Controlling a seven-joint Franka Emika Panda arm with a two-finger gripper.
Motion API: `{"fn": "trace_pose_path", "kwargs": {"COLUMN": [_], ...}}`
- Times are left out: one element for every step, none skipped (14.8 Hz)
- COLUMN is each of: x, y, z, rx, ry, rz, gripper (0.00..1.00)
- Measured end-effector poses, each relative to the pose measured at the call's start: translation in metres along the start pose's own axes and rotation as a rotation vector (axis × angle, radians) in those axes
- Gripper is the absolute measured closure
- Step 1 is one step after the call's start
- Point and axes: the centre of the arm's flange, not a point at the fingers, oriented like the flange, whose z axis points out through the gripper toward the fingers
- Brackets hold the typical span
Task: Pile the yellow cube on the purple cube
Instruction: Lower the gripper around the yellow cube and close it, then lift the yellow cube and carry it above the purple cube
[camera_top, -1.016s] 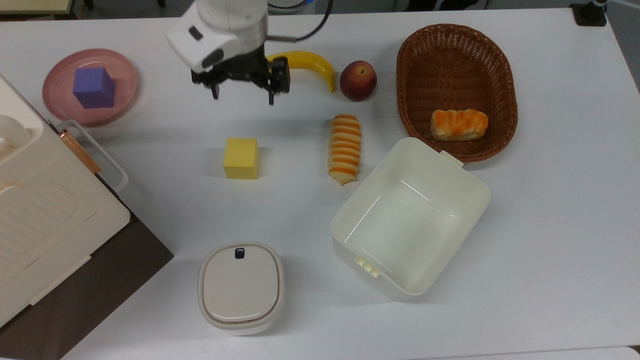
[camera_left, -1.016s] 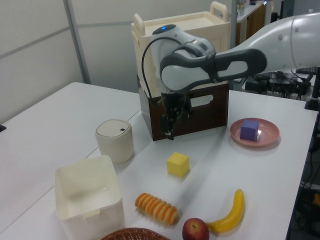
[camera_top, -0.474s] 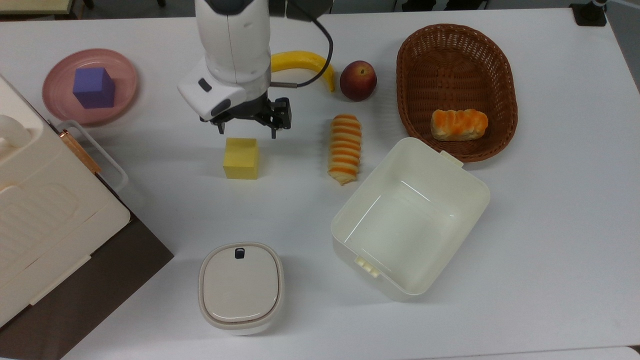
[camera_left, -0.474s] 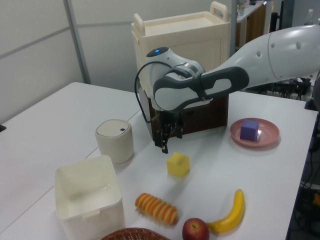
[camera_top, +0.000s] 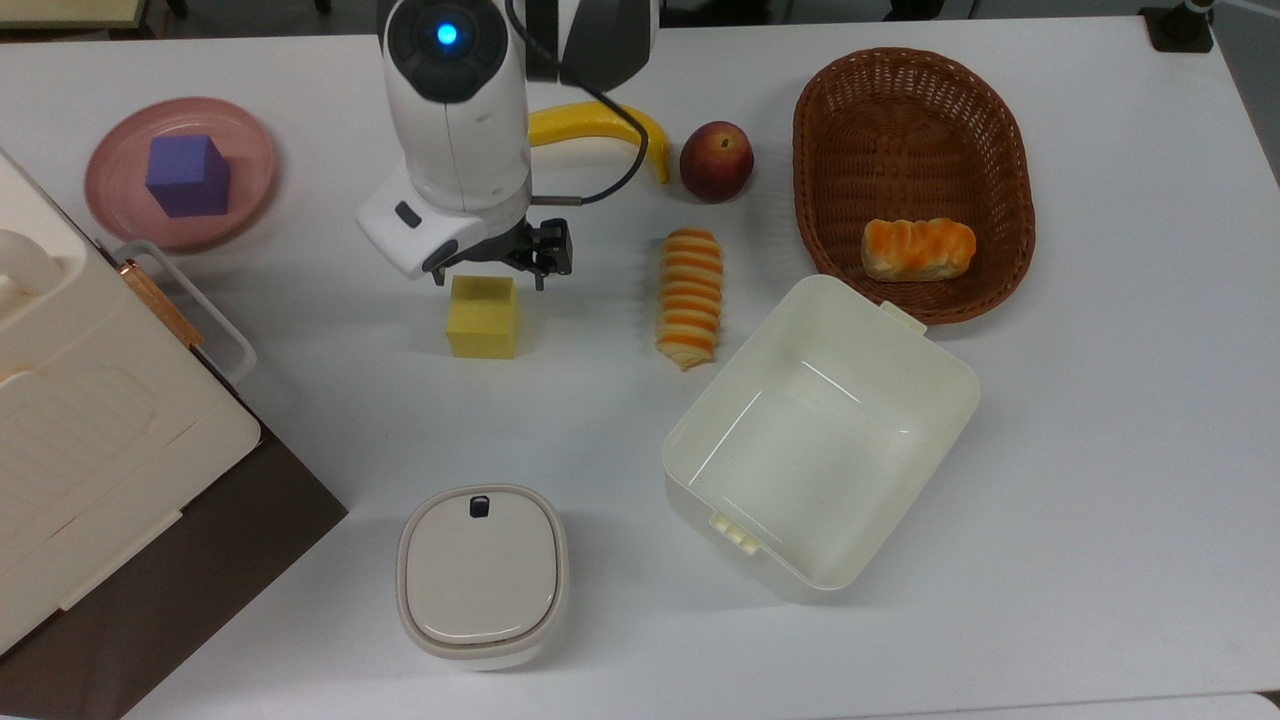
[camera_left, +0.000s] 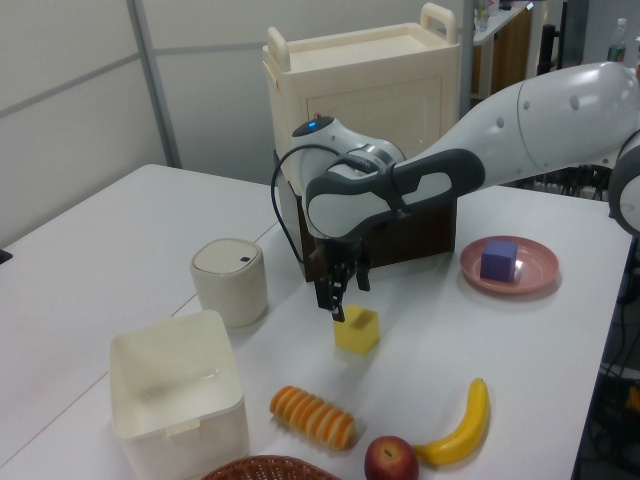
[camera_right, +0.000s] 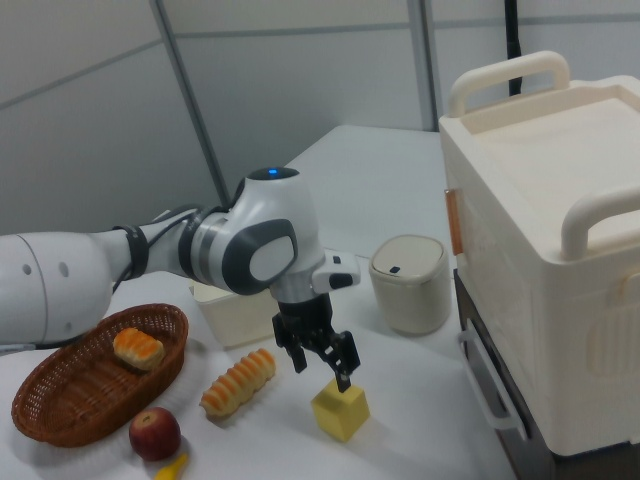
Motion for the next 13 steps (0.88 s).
{"fn": "trace_pose_path", "kwargs": {"x": [0.001, 0.004, 0.006, 0.008, 0.009, 0.009, 0.008, 0.008, 0.008, 0.008, 0.008, 0.008, 0.008], "y": [0.002, 0.005, 0.007, 0.008, 0.008, 0.008, 0.007, 0.007, 0.007, 0.007, 0.007, 0.007, 0.007], "z": [0.007, 0.019, 0.026, 0.034, 0.041, 0.049, 0.051, 0.053, 0.054, 0.054, 0.054, 0.054, 0.053], "rx": [-0.002, -0.009, -0.013, -0.015, -0.015, -0.015, -0.014, -0.014, -0.014, -0.014, -0.014, -0.014, -0.014], "ry": [-0.010, -0.018, -0.020, -0.019, -0.017, -0.018, -0.021, -0.024, -0.026, -0.027, -0.027, -0.027, -0.025], "rz": [0.001, 0.001, 0.000, -0.002, -0.005, -0.011, -0.012, -0.012, -0.013, -0.013, -0.013, -0.013, -0.012], "gripper": [0.00, 0.00, 0.00, 0.00, 0.00, 0.00, 0.00, 0.00, 0.00, 0.06, 0.14, 0.26, 0.38]}}
